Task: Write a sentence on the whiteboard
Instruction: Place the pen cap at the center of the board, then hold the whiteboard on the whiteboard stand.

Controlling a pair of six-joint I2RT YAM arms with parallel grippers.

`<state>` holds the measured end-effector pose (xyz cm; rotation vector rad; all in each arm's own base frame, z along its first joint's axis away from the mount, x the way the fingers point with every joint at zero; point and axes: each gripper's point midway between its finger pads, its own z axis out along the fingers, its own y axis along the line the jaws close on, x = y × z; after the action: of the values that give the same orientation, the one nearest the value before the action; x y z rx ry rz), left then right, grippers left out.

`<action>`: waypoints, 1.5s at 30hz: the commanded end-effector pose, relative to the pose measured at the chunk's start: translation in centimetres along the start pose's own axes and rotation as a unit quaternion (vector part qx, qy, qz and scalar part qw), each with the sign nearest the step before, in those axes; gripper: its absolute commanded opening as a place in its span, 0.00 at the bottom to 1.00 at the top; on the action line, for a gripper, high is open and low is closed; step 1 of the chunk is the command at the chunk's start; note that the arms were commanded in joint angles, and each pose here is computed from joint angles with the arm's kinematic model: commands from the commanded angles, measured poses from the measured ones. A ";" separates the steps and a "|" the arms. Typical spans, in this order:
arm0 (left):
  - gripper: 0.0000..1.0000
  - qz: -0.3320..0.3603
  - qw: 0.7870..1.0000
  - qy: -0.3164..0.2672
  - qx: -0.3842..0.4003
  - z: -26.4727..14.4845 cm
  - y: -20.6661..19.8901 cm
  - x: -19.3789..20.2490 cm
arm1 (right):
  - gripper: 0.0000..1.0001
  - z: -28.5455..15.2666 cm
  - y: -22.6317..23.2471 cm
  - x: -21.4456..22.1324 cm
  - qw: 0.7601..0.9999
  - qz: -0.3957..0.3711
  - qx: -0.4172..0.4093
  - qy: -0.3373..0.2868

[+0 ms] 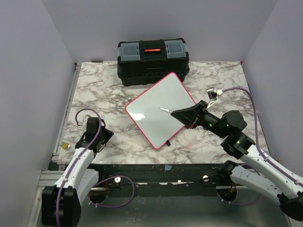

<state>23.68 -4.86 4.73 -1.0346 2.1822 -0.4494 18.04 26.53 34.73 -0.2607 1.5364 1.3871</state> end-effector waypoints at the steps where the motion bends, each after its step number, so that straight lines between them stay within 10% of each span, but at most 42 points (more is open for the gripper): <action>1: 0.07 -0.018 1.000 -0.004 -0.018 0.7 1.0 -0.2 | 0.01 0.1 -1.3 0.9 1.000 -0.004 0.021 0.008; 9: 0.26 -0.020 0.999 -0.008 -0.033 0.8 1.7 -0.7 | 0.01 0.4 -2.0 1.5 0.999 -0.005 0.031 0.021; 21: 0.97 -0.007 1.000 -0.028 -0.012 -0.2 1.0 -1.9 | 0.01 1.0 -2.8 2.1 0.999 -0.009 0.041 0.033; 33: 0.99 0.041 0.989 -0.106 0.098 -7.7 -5.6 -6.7 | 0.01 0.8 -3.6 2.4 0.997 -0.014 0.061 0.039; 45: 0.98 0.265 0.925 -0.115 0.245 -15.3 -14.4 -9.0 | 0.01 0.4 -5.7 3.2 0.992 -0.016 0.110 0.051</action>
<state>25.25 -4.68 25.86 -0.5006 1.8331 -0.5403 20.18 26.87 29.97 -0.2372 1.7030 1.2528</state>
